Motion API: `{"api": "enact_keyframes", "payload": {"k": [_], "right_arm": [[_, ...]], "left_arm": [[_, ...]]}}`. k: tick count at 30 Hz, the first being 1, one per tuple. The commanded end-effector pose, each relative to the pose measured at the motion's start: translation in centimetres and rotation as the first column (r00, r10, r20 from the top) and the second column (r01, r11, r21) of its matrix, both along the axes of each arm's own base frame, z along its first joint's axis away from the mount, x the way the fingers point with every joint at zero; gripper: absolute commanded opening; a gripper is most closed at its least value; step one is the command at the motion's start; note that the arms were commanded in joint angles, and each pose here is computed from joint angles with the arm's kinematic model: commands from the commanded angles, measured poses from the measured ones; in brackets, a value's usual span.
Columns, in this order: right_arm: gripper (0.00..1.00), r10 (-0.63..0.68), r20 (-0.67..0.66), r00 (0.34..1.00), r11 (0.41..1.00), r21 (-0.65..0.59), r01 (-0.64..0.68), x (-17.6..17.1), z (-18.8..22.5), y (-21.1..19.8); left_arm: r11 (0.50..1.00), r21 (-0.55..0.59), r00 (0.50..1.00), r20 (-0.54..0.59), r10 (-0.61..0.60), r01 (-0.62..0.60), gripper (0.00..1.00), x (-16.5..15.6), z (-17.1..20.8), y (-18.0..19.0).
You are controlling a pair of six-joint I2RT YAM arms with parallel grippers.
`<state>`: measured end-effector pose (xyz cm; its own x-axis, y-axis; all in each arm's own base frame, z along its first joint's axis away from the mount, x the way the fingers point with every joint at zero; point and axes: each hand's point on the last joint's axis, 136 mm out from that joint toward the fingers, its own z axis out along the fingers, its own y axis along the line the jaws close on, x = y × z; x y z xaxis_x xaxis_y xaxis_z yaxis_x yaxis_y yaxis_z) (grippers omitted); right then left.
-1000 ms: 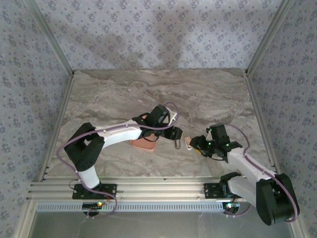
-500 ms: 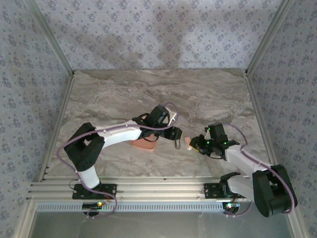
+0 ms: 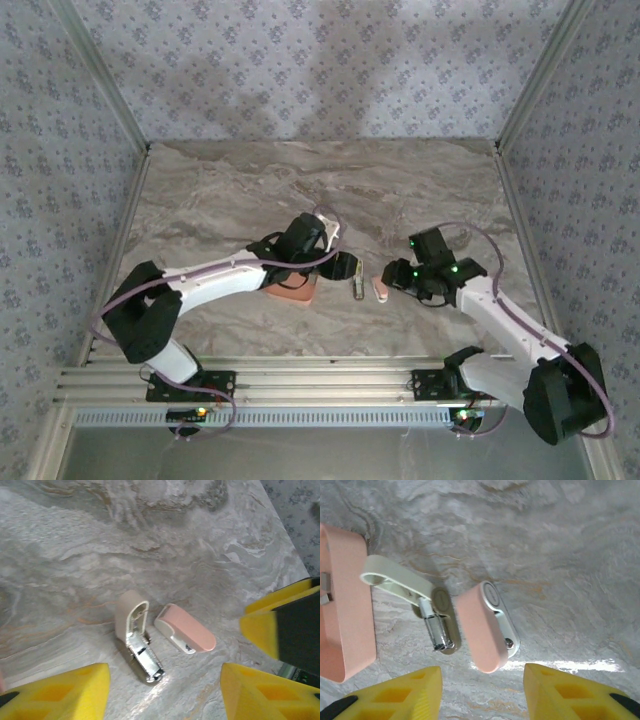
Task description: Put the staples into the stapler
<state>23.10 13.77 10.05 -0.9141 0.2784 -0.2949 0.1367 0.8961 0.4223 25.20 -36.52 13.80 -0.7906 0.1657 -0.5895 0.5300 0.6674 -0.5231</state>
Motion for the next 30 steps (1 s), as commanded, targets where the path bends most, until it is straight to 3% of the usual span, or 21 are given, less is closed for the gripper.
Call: {"api": "enact_keyframes", "payload": {"k": [1,8,13,23,30], "right_arm": [[0.50,0.058,-0.079,0.995,0.974,-0.215,-0.073,-1.2,-0.6,-1.5],[0.52,0.186,-0.176,0.967,0.891,-0.384,-0.242,-0.2,-1.9,0.0],[0.52,0.221,-0.234,0.947,0.861,-0.409,-0.302,0.2,-3.3,1.0],[0.35,0.243,-0.306,0.921,0.863,-0.366,-0.349,-0.4,-5.8,2.2],[0.26,0.238,-0.274,0.932,0.864,-0.379,-0.332,-0.1,-4.6,1.7]], "left_arm": [[0.997,-0.019,0.996,0.044,0.078,-0.077,0.62,0.9,0.9,1.5],[0.990,-0.001,0.988,0.056,0.144,-0.144,0.63,1.0,0.4,4.3],[0.986,0.006,0.985,0.054,0.166,-0.166,0.63,0.8,0.0,5.4],[0.984,0.020,0.983,0.051,0.177,-0.178,0.64,0.9,-0.7,6.2],[0.981,0.022,0.979,0.061,0.193,-0.194,0.63,0.9,-0.8,6.8]]}}
